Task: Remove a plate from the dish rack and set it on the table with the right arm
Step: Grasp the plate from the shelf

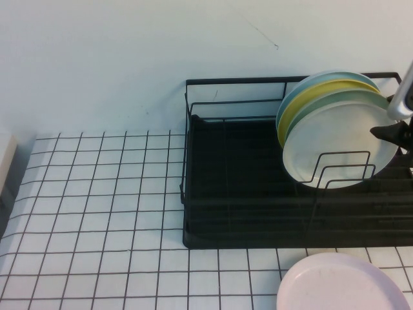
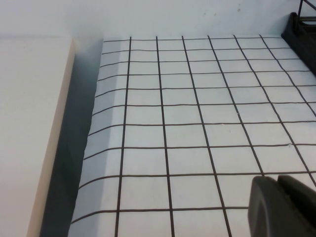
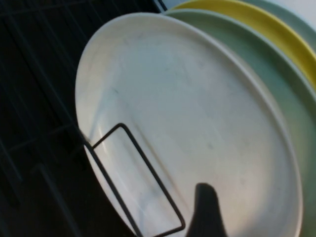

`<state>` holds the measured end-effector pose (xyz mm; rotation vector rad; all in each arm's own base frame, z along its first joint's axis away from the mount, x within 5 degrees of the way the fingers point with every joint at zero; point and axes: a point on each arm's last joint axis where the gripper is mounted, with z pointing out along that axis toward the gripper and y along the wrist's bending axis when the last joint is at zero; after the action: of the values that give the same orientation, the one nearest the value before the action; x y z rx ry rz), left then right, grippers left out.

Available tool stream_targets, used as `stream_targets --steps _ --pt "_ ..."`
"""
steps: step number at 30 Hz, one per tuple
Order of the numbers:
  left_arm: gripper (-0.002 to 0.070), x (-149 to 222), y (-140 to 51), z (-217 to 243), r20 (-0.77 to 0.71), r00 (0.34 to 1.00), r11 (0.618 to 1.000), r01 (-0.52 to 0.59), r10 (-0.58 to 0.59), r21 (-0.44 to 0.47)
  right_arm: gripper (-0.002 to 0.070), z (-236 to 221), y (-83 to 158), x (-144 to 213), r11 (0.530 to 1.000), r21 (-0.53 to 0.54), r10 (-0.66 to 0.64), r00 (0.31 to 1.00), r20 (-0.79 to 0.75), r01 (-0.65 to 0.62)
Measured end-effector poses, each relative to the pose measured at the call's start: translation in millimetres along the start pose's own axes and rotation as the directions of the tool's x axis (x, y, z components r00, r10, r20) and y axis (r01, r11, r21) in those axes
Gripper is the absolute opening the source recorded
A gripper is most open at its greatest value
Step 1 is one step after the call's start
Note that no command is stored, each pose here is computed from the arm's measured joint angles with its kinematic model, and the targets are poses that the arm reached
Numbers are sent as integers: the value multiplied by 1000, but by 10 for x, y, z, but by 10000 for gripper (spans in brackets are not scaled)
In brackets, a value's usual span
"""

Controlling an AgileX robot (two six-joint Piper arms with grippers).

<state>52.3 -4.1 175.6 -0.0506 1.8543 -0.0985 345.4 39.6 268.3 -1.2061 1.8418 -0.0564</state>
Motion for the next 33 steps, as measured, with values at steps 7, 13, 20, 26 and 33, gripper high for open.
stream_targets --steps 7,13,20,26,33 --pt "-4 0 0 0 0 1000 1000 0 0 0 464 263 -90 79 1000 -22 -4 1000 -16 4" --pt "-4 0 0 0 0 1000 1000 -3 3 0 463 408 -107 166 999 -26 -26 999 -41 25" --pt "-4 0 0 0 0 1000 1000 -3 3 0 125 464 -136 180 1000 -3 22 999 -32 -22" --pt "-4 0 0 0 0 1000 1000 -3 3 0 71 433 -142 145 1000 -3 -4 1000 -17 4" --pt "-4 0 0 0 0 1000 1000 -3 3 0 71 -2 -215 -191 997 64 -40 995 86 35"
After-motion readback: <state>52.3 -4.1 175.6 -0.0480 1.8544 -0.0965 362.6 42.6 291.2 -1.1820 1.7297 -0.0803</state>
